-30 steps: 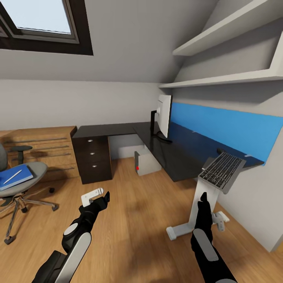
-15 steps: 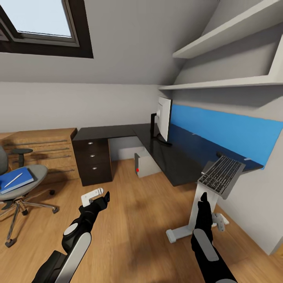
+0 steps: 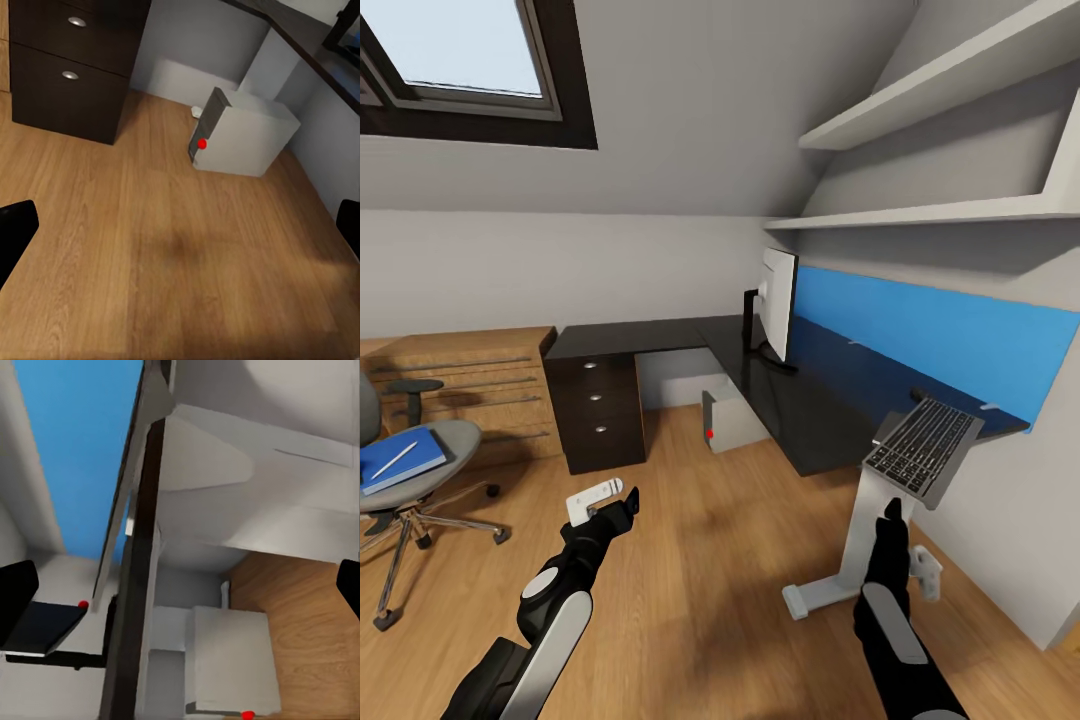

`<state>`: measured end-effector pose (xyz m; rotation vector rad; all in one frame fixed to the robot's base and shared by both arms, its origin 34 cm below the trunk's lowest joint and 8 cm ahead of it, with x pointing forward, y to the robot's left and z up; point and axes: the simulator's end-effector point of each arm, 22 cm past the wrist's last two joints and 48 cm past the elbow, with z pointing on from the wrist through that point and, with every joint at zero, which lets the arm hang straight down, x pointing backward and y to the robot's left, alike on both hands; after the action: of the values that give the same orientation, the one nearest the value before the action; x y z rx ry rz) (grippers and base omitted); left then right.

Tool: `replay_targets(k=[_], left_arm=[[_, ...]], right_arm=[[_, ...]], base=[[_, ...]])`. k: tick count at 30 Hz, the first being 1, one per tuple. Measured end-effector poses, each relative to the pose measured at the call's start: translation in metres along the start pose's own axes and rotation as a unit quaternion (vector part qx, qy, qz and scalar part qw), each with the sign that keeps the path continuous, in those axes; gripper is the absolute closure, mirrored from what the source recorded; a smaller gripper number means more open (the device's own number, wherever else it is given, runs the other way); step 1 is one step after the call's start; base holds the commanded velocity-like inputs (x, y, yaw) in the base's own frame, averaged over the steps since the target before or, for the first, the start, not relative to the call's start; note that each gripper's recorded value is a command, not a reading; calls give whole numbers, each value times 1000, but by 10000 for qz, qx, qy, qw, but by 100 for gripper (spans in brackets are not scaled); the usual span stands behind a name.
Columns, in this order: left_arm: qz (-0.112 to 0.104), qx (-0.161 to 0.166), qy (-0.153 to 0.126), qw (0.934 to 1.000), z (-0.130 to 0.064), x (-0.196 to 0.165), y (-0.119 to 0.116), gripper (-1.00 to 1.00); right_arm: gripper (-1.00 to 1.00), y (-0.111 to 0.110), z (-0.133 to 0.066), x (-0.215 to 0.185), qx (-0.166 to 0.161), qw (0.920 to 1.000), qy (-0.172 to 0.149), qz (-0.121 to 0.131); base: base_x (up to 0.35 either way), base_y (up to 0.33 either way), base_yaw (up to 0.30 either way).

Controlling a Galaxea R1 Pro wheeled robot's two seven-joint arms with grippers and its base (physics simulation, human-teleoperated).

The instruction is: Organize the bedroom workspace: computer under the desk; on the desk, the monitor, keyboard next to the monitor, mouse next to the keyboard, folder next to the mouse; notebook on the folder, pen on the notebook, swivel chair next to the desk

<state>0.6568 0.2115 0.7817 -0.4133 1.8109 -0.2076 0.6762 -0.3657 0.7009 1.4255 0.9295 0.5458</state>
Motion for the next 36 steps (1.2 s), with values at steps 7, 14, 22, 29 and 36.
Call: replay_targets(k=[7,14,22,29,36], left_arm=[[-1,3,3,10000,0,0,0,-100],[-1,2,1,10000,0,0,0,-100],[0,4,-1,10000,0,0,0,-100],[-6,4,2,10000,0,0,0,-100],[-6,5,1,10000,0,0,0,-100]], right_arm=[[-100,-4,1,-3,103,9997,-37,198],[-100,-6,1,-4,163,9993,-51,320],[-100,-6,1,-4,172,9993,-52,339],[-100,-6,1,-4,166,9993,-58,339],[-100,-5,1,-4,163,9993,-60,340]], base=[[0,0,0],[0,0,0],[126,94,0],[75,56,0],[145,70,0]])
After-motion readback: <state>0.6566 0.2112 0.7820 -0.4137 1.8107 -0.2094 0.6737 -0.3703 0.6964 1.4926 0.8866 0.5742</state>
